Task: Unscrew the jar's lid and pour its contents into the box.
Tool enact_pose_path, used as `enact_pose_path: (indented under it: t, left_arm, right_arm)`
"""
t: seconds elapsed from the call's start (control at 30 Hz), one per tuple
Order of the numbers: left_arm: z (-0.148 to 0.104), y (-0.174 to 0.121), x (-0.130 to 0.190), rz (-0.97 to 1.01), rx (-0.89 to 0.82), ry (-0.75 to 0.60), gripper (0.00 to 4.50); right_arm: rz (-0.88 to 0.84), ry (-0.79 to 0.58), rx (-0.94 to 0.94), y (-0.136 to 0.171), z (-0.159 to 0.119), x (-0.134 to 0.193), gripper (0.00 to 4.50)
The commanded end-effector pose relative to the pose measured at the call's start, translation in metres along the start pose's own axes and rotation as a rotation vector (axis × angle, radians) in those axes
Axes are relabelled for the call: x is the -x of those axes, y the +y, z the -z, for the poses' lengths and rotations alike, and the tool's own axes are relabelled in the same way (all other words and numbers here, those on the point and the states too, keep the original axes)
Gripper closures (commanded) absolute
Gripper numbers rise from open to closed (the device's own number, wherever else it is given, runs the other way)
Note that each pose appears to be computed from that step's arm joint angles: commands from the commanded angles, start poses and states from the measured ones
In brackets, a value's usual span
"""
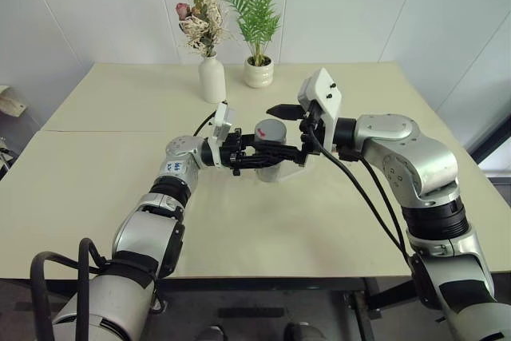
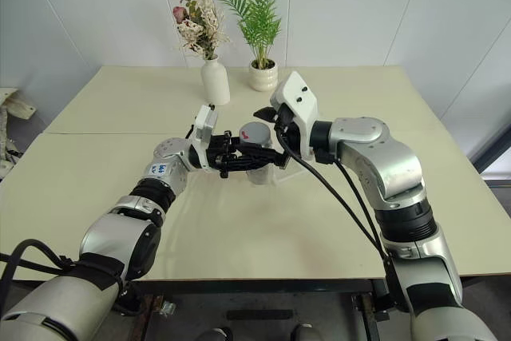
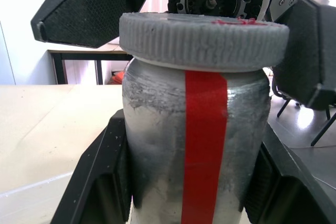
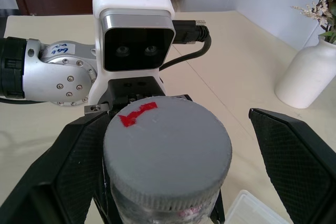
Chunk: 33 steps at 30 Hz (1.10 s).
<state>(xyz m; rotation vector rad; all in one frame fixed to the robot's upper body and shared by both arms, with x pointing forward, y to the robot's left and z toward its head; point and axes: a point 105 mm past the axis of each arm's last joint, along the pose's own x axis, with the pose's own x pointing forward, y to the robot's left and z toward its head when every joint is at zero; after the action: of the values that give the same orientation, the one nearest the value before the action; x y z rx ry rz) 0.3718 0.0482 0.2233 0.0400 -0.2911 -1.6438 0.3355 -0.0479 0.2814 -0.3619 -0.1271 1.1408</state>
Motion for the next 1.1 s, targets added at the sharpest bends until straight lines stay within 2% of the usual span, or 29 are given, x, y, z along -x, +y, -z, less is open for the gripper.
enact_pose_path:
  t: [0.03, 0.87, 0.97, 1.1]
  left_arm:
    - [-0.010, -0.010, 0.002, 0.116, -0.044, -0.006, 2.32]
    - [-0.008, -0.011, 0.002, 0.116, -0.046, -0.009, 2.32]
    - [-0.008, -0.011, 0.002, 0.115, -0.046, -0.009, 2.32]
    - [-0.008, -0.011, 0.002, 0.114, -0.047, -0.009, 2.32]
  right_arm:
    - [-0.008, -0.026, 0.034, 0.002, -0.008, 0.000, 0.06]
    - [-0.016, -0.065, 0.046, -0.001, -0.018, 0.001, 0.06]
    - [-0.026, -0.062, 0.039, 0.000, -0.018, 0.001, 0.69]
    - [-0.036, -0.060, 0.035, 0.001, -0.017, 0.001, 1.90]
